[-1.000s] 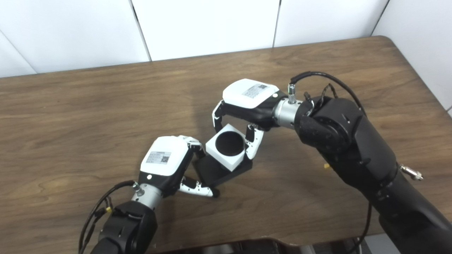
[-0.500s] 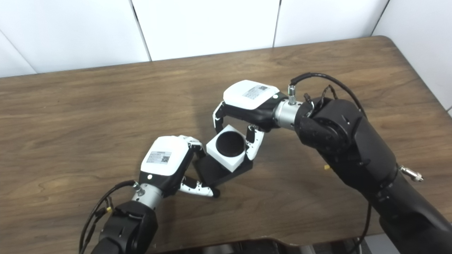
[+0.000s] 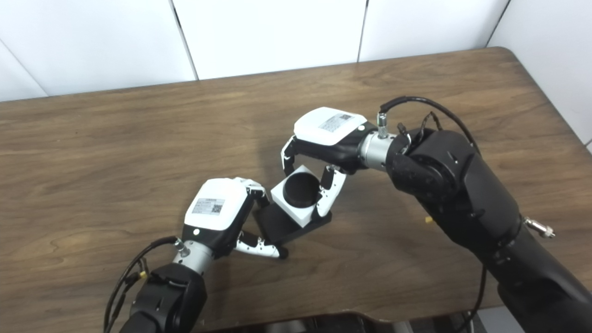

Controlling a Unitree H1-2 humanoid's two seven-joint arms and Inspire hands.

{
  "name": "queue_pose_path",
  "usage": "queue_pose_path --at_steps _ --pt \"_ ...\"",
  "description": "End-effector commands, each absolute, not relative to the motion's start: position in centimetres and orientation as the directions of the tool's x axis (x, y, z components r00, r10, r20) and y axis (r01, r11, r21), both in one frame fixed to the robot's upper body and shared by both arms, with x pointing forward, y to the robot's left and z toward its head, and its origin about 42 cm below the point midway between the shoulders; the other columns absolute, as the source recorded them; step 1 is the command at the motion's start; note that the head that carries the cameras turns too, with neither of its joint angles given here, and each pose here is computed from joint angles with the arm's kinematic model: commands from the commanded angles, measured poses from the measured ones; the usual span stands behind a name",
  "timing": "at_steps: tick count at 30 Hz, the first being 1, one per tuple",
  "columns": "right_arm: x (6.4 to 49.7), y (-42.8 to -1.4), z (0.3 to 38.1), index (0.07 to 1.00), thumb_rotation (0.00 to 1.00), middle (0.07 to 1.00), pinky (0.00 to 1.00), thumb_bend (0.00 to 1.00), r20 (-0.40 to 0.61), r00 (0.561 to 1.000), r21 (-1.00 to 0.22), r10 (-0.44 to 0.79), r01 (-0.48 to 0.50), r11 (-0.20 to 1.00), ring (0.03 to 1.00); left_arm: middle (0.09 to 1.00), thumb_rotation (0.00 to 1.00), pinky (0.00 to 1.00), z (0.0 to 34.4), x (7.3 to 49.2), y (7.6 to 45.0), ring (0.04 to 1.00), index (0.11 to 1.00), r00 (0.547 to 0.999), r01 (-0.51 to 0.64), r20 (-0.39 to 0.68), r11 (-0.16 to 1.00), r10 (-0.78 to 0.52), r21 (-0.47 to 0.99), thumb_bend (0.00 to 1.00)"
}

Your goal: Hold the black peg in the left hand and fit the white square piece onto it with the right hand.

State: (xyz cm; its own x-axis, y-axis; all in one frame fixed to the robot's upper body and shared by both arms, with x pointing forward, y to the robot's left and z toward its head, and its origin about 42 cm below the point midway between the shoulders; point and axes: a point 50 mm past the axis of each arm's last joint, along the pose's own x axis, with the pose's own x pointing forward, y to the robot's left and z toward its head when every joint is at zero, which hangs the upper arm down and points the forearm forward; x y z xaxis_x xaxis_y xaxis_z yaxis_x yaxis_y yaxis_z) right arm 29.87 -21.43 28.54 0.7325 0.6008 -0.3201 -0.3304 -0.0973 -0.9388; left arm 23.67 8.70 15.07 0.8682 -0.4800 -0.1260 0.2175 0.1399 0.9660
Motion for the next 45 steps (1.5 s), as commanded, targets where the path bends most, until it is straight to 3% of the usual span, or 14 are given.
queue_pose_path --at_steps 1,29,36,37,38,41,45 --pt "30.0 -21.5 30.0 0.636 0.38 0.74 0.72 0.97 -0.283 0.74 -0.955 0.611 -0.273 -0.112 0.777 0.734 0.06 0.77 14.1 23.1 8.2 0.784 0.491 0.844 0.275 -0.196 0.089 -0.5 0.957 0.51" --pt "30.3 -21.6 31.0 0.695 0.42 0.753 0.73 1.0 -0.271 0.742 -0.96 0.613 -0.256 -0.115 0.784 0.73 0.07 0.77 13.9 23.4 8.7 0.78 0.492 0.852 0.268 -0.2 0.075 -0.484 0.961 0.51" --pt "30.1 -21.7 31.2 0.711 0.43 0.761 0.73 1.0 -0.274 0.745 -0.959 0.609 -0.258 -0.116 0.787 0.742 0.09 0.73 14.0 23.4 8.7 0.775 0.498 0.885 0.218 -0.153 0.101 -0.439 0.971 0.51" --pt "30.1 -21.7 31.2 0.713 0.44 0.762 0.73 1.0 -0.274 0.745 -0.959 0.608 -0.257 -0.117 0.787 0.746 0.24 0.73 14.0 23.4 8.7 0.776 0.598 0.892 0.202 -0.135 0.113 -0.431 0.973 0.63" --pt "30.1 -21.7 31.2 0.713 0.44 0.761 0.73 1.0 -0.272 0.746 -0.96 0.608 -0.256 -0.115 0.787 0.745 0.3 0.72 13.9 23.3 8.8 0.772 0.635 0.898 0.187 -0.118 0.126 -0.423 0.974 0.68" --pt "30.1 -21.8 31.2 0.715 0.43 0.76 0.73 1.0 -0.269 0.747 -0.96 0.608 -0.255 -0.111 0.783 0.752 0.4 0.71 13.8 23.3 8.7 0.771 0.689 0.912 0.158 -0.082 0.158 -0.401 0.975 0.73" --pt "30.1 -21.8 31.1 0.725 0.41 0.765 0.73 1.0 -0.274 0.746 -0.959 0.608 -0.261 -0.112 0.787 0.765 0.46 0.72 13.7 23.3 8.7 0.773 0.715 0.927 0.126 -0.046 0.194 -0.372 0.973 0.75"
